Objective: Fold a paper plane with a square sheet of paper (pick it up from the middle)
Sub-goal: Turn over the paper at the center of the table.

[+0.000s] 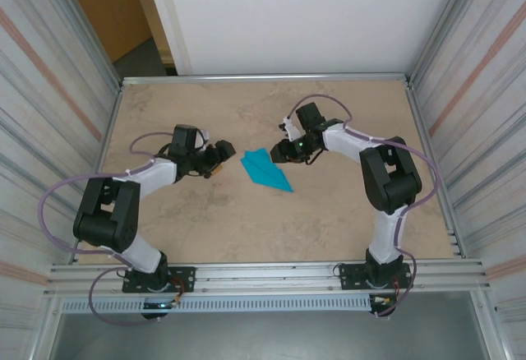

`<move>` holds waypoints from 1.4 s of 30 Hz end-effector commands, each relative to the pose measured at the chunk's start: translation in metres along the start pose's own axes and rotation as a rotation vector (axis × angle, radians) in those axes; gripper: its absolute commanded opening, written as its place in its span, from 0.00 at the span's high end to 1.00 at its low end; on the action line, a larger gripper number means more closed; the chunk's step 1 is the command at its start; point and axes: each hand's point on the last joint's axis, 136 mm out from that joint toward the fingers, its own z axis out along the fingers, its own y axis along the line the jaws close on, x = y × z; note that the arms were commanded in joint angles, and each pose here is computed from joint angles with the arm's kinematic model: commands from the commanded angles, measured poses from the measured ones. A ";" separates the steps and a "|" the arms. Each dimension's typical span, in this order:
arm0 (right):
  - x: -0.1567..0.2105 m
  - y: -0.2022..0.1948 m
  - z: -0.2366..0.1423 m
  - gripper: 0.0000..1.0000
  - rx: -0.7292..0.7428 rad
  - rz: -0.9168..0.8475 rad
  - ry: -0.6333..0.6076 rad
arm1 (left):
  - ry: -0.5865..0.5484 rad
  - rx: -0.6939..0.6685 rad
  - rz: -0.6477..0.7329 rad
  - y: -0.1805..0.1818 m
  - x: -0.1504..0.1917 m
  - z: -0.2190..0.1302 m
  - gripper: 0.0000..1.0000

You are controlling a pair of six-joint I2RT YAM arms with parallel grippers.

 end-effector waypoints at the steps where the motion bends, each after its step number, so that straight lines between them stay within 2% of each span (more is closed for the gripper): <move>1: 0.012 0.003 0.010 0.59 -0.048 -0.033 0.078 | -0.055 0.033 0.034 -0.013 -0.006 -0.008 0.17; 6: 0.009 0.010 0.018 0.73 -0.108 -0.053 0.095 | -0.054 0.053 0.045 -0.018 -0.006 -0.009 0.16; 11: -0.001 0.017 0.013 0.92 -0.148 -0.066 0.066 | -0.046 0.091 0.069 -0.028 -0.005 -0.012 0.16; 15: -0.018 0.031 -0.010 0.98 -0.204 -0.052 -0.020 | -0.051 0.141 0.103 -0.045 -0.007 -0.020 0.15; 20: -0.043 0.056 -0.051 1.00 -0.277 -0.013 -0.167 | -0.031 0.267 0.153 -0.080 -0.003 -0.030 0.15; 27: -0.061 0.082 -0.092 1.00 -0.393 0.114 -0.286 | 0.022 0.450 0.248 -0.142 0.015 -0.032 0.16; 31: -0.068 0.097 -0.109 1.00 -0.467 0.145 -0.333 | 0.069 0.526 0.303 -0.171 0.025 -0.029 0.23; 38: -0.071 0.112 -0.124 0.99 -0.539 0.149 -0.350 | 0.087 0.613 0.322 -0.195 0.024 -0.025 0.40; 42: -0.073 0.115 -0.131 0.99 -0.564 0.155 -0.365 | 0.100 0.609 0.316 -0.194 0.026 -0.023 0.43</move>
